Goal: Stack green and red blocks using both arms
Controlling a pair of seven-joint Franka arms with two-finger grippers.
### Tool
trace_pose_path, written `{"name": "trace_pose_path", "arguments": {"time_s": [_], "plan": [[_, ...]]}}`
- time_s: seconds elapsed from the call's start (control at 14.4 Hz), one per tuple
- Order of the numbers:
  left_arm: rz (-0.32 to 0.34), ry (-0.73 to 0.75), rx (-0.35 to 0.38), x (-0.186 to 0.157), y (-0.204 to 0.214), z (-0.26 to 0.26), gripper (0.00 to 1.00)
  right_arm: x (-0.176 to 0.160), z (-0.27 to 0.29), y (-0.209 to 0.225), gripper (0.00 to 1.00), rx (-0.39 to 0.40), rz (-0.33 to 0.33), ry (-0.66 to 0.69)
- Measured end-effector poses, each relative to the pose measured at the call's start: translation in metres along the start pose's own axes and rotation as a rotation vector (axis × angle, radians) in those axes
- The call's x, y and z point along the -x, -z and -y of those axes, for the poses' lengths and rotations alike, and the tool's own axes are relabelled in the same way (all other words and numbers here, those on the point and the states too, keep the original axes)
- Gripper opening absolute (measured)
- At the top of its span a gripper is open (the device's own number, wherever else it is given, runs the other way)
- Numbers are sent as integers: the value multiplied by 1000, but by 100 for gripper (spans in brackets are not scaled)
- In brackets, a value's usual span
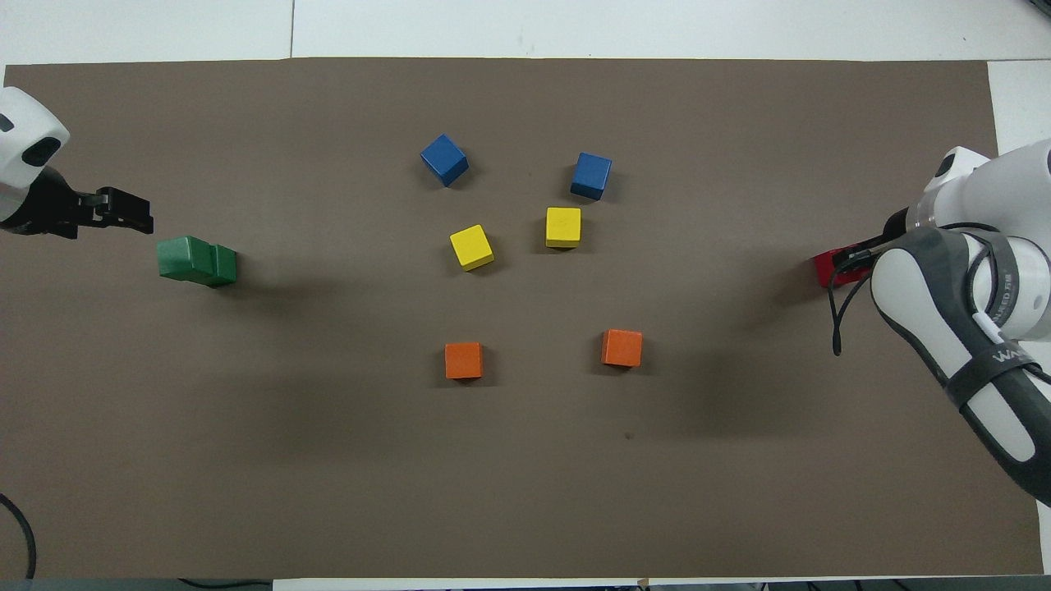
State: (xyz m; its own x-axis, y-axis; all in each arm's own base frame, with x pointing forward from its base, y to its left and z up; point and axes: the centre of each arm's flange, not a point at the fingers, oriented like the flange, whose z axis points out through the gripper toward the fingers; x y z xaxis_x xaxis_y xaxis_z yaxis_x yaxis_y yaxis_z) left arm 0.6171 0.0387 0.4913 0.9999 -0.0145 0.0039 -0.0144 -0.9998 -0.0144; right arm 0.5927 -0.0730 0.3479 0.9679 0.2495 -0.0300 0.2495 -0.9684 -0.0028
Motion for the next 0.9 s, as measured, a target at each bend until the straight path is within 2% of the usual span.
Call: {"name": "trace_pose_path", "arguments": {"time_s": [0.49, 0.9], "plan": [[38, -1, -4, 32, 46, -4, 100, 1, 0, -1, 55, -1, 3, -1], [53, -25, -1, 35, 46, -19, 100, 1, 0, -2, 55, -1, 4, -1]]}}
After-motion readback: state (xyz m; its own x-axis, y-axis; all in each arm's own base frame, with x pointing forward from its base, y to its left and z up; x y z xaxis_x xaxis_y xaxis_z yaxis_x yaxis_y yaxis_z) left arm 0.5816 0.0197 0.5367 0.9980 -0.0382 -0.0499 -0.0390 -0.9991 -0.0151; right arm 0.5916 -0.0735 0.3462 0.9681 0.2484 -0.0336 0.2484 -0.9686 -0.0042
